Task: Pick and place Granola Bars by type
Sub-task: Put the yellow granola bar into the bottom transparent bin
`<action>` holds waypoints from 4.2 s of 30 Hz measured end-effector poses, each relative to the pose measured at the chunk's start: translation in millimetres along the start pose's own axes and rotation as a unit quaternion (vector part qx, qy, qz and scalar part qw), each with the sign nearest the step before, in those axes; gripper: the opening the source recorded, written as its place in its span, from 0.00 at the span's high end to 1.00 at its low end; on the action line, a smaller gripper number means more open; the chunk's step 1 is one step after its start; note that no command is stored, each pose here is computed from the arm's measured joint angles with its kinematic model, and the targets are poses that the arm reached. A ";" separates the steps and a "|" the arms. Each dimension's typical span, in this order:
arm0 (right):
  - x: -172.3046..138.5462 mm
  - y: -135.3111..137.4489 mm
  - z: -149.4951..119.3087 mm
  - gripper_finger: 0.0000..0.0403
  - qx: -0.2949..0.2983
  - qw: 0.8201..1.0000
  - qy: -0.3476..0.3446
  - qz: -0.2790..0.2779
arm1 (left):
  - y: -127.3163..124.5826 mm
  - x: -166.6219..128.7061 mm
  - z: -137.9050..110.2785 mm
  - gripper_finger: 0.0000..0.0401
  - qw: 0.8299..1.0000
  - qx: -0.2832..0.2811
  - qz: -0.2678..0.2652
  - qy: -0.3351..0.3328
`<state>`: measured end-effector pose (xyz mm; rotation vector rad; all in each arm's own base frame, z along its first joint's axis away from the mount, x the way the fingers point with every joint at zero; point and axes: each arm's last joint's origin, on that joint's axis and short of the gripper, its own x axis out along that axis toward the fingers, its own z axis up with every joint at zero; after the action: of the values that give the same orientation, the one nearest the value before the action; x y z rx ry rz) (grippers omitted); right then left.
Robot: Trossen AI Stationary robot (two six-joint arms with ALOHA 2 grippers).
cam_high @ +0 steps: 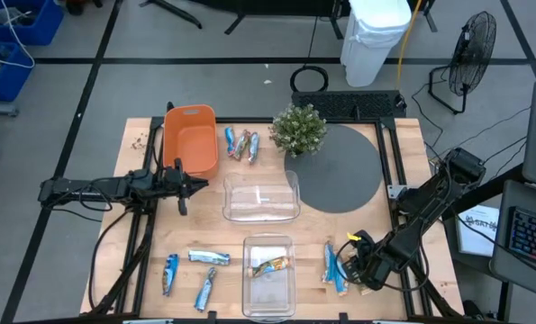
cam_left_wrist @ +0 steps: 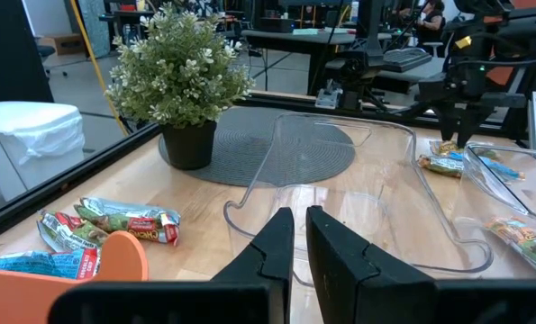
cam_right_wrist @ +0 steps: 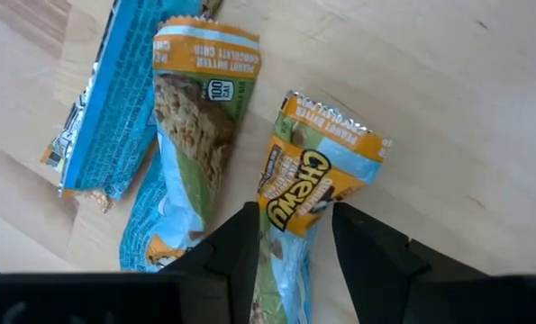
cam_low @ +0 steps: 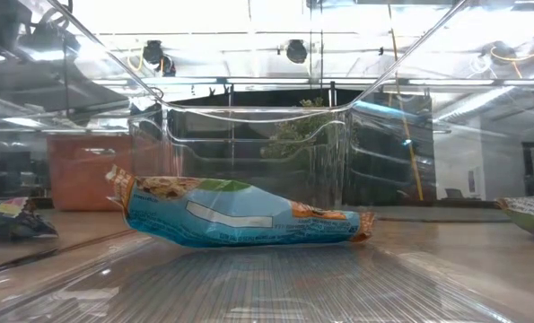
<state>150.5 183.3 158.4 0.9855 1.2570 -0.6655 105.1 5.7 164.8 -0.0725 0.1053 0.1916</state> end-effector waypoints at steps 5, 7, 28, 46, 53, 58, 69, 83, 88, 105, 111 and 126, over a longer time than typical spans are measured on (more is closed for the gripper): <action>12.6 -7.3 1.6 0.67 0.005 1.000 0.008 0.018 | 0.0 0.0 0.0 0.91 1.000 0.000 0.000 0.000; 17.5 -9.8 2.1 0.67 0.006 0.999 0.014 0.032 | 0.0 0.0 0.0 0.91 1.000 0.000 0.000 0.000; 19.5 -13.2 3.2 0.69 -0.018 0.999 0.016 0.040 | 0.0 0.0 0.0 0.91 1.000 0.000 0.000 0.000; 19.8 -12.0 4.4 0.98 -0.116 0.992 -0.012 0.054 | 0.0 0.0 0.0 0.91 1.000 0.000 0.000 0.000; 9.8 -15.1 7.0 0.98 -0.142 0.988 -0.014 0.057 | 0.0 0.0 0.0 0.91 1.000 0.000 0.000 0.000; -3.7 -20.1 12.1 0.98 -0.168 0.983 -0.037 0.064 | 0.0 0.0 0.0 0.91 1.000 0.000 0.000 0.000; -42.2 -28.7 37.2 0.98 -0.304 0.890 -0.308 0.141 | 0.0 0.0 0.0 0.91 1.000 0.000 0.000 0.000; -35.7 -45.8 98.2 0.98 -0.395 0.739 -0.427 0.339 | 0.0 0.0 0.0 0.91 1.000 0.000 0.000 0.000; -43.2 -54.9 108.7 0.98 -0.424 0.702 -0.448 0.356 | 0.0 0.0 0.0 0.91 1.000 0.000 0.000 0.000; -59.6 -89.3 111.7 0.98 -0.458 0.676 -0.468 0.338 | 0.0 0.0 0.0 0.91 1.000 0.000 0.000 0.000; -64.8 -92.9 111.2 0.98 -0.472 0.651 -0.492 0.335 | 0.0 0.0 0.0 0.91 1.000 0.000 0.000 0.000; -65.7 -101.0 108.9 0.98 -0.487 0.629 -0.492 0.353 | 0.0 0.0 0.0 0.91 1.000 0.000 0.000 0.000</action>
<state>99.9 34.5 199.5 0.0160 0.0377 0.2018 105.1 5.7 164.9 -0.0727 0.1050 0.1916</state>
